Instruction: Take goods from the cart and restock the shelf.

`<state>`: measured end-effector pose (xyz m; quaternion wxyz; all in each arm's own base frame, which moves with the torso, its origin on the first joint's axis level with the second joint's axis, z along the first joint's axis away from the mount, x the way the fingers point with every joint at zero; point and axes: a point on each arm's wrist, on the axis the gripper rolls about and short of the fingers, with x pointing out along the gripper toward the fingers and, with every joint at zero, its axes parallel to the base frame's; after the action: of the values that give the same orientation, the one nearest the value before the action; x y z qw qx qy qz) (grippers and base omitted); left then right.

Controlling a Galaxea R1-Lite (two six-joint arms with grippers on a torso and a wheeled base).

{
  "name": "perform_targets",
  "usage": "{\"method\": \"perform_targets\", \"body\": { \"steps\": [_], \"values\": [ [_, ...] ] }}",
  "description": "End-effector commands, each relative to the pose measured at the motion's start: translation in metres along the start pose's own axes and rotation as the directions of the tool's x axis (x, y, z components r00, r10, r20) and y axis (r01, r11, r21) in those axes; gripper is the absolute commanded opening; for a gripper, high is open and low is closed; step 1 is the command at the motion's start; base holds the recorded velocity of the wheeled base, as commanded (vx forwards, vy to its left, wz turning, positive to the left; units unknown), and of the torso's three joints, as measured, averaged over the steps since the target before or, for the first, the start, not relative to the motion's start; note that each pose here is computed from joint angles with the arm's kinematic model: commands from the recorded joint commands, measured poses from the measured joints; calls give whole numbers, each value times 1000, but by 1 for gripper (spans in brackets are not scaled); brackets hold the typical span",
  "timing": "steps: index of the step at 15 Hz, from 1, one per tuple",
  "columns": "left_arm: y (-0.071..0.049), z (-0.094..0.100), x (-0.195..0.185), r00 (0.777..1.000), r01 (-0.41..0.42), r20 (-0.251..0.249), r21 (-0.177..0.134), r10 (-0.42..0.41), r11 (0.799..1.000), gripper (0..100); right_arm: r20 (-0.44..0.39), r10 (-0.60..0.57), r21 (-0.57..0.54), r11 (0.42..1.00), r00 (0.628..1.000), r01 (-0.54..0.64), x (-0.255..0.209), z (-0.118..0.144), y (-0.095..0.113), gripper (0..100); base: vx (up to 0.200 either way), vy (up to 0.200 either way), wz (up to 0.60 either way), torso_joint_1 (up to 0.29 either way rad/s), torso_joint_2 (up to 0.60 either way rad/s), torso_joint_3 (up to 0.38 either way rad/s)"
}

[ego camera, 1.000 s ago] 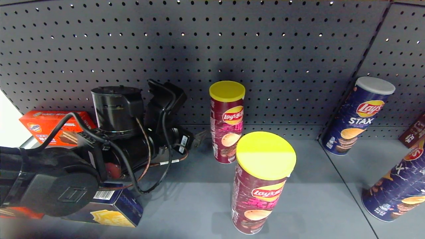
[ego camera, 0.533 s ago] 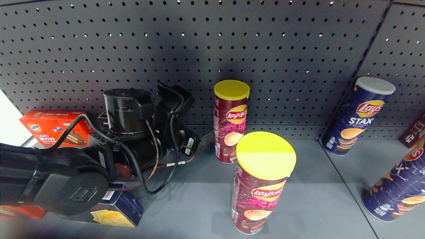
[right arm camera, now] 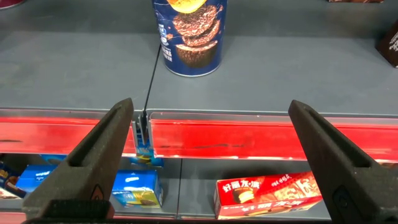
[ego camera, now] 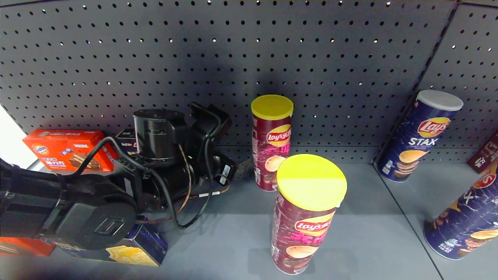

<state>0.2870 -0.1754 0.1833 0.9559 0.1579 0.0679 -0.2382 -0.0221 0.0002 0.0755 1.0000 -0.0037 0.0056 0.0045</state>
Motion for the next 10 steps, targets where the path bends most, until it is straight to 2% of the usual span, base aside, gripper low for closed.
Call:
{"method": "perform_targets", "body": {
  "steps": [1,3,10],
  "values": [
    [1,1,-10,1000,-1,3,20,0,1000,100,1,0,0,1000,1000,0,0,0,0,100,0,0,0,0,0,0],
    [1,1,-16,1000,4,5,31,-4,1000,100,-1,0,0,1000,1000,0,0,0,0,100,0,0,0,0,0,0],
    [-5,5,-7,1000,21,19,32,-22,999,100,1,0,0,1000,1000,0,0,0,0,100,0,0,0,0,0,0]
  ]
}}
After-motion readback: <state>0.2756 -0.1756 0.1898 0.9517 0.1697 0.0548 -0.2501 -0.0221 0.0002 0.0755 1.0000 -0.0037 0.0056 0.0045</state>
